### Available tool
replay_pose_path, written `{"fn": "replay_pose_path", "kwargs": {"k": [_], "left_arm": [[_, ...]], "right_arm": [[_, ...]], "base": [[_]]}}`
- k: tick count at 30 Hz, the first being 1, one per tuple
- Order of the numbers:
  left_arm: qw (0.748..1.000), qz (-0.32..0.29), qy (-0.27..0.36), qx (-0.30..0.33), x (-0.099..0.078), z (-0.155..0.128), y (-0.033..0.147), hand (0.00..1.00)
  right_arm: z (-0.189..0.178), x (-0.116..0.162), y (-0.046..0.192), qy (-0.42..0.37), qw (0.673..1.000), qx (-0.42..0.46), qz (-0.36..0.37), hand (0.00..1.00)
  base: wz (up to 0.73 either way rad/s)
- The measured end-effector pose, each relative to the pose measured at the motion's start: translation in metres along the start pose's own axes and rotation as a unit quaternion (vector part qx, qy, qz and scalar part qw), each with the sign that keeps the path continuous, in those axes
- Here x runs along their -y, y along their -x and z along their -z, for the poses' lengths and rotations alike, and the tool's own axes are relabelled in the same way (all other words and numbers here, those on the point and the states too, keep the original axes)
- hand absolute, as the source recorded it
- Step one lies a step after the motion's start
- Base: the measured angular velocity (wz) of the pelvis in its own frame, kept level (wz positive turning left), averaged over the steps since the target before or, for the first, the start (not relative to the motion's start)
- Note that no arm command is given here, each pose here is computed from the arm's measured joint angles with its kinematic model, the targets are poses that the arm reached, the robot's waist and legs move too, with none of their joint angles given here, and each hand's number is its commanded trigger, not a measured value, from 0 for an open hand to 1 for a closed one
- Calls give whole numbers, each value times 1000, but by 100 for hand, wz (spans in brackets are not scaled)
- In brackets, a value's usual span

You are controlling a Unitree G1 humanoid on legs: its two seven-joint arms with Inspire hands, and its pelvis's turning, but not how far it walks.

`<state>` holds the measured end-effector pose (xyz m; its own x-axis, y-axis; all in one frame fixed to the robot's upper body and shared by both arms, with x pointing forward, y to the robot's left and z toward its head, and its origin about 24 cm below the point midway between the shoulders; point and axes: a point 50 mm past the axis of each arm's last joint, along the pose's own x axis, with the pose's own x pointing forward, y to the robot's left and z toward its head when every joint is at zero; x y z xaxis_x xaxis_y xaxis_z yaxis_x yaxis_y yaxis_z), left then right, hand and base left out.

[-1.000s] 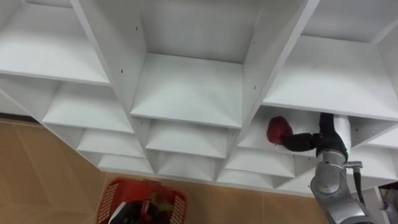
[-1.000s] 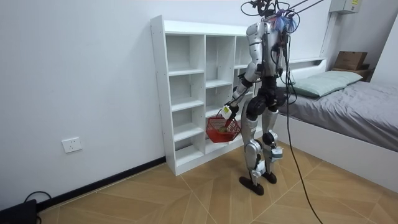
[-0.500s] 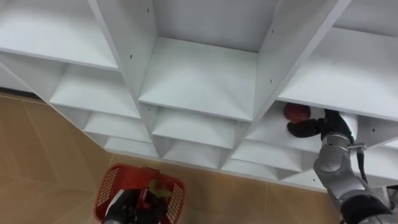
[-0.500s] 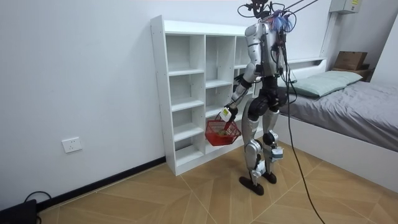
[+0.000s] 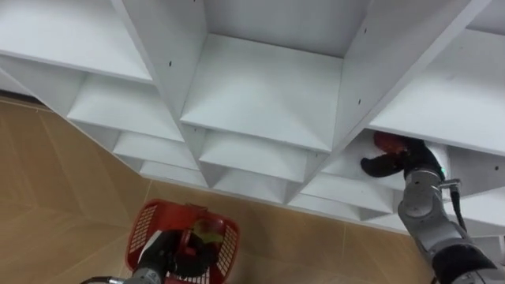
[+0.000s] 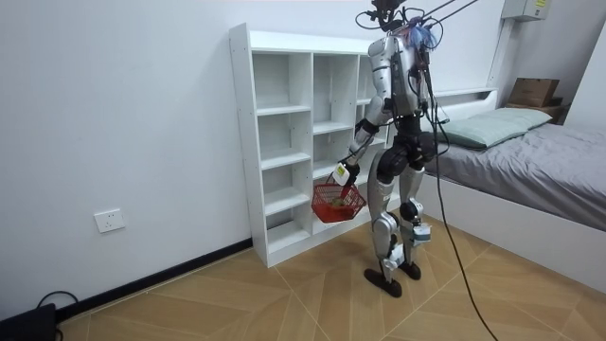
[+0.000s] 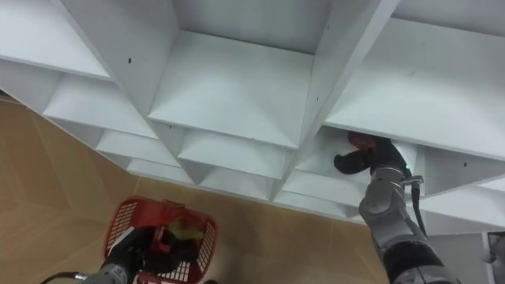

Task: Collect fruits from the closet

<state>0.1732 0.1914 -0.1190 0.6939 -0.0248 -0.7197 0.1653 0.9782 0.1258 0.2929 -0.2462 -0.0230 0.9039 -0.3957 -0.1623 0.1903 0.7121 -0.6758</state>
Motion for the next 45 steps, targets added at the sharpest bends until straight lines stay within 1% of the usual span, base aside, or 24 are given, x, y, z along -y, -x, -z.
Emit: {"fn": "replay_pose_path", "kwargs": {"k": [6,10,19,20,21,22,23,30,45], "left_arm": [[1000,-1,-2,2,-1,-4,-3,100],[1000,-1,-6,-4,-2,-1,-3,100],[1000,-3,-5,-4,-2,-2,-3,100],[1000,-3,-6,-4,-2,-2,-3,100],[1000,-3,-12,-4,-2,-2,-3,100],[1000,-3,-15,-5,-2,-2,-3,100],[1000,-2,-17,-5,-2,-2,-3,100],[1000,0,-21,-11,-1,3,-1,100],[1000,0,-21,-12,-1,4,-1,100]], "right_arm": [[-2,3,-2,8,1000,6,-8,0],[-3,0,-2,26,999,16,-21,0],[-3,-1,-2,27,999,16,-32,0],[-3,-1,-2,28,999,16,-32,11],[-3,-1,-2,28,999,16,-32,29],[-3,0,-2,30,999,16,-33,86],[-3,0,-3,30,999,16,-33,100],[-5,4,-9,57,998,6,-36,100],[-4,3,-10,82,995,1,-52,100]], "base": [[0],[0],[0],[0],[0],[0],[0],[0],[0]]}}
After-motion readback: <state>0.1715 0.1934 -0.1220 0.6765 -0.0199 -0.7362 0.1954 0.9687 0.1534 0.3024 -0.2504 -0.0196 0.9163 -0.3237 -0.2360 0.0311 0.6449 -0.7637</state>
